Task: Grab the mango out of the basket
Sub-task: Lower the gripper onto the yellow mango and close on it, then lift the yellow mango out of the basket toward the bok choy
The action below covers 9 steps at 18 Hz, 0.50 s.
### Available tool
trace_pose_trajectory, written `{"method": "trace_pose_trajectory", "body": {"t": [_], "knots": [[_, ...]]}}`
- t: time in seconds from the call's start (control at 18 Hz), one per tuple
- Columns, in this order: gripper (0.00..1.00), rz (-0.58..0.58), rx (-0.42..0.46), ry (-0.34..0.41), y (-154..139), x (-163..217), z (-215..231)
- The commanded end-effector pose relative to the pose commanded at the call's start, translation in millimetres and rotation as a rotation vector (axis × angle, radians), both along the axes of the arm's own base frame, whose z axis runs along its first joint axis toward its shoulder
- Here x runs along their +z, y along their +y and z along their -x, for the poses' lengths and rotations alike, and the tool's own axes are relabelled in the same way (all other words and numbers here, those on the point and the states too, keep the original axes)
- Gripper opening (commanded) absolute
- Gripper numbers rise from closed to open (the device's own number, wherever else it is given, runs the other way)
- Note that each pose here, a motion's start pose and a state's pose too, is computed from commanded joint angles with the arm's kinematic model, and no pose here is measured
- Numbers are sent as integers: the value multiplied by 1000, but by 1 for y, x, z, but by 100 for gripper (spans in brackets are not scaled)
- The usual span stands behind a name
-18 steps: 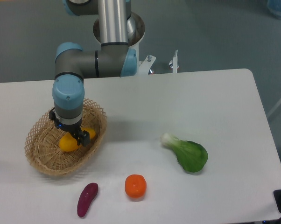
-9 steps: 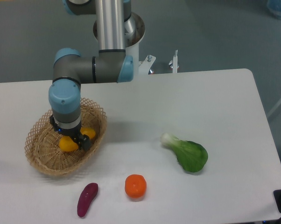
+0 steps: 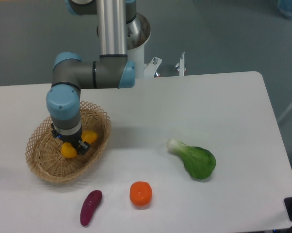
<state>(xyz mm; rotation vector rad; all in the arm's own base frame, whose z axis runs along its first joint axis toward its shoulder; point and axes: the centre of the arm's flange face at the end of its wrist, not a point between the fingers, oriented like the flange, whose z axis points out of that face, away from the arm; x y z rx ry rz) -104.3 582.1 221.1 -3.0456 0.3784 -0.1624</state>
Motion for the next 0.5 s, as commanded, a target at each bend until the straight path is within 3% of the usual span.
{"method": "trace_pose_trajectory", "body": {"t": [0.5], "knots": [[10,-84,49,35,-10,54,29]]}}
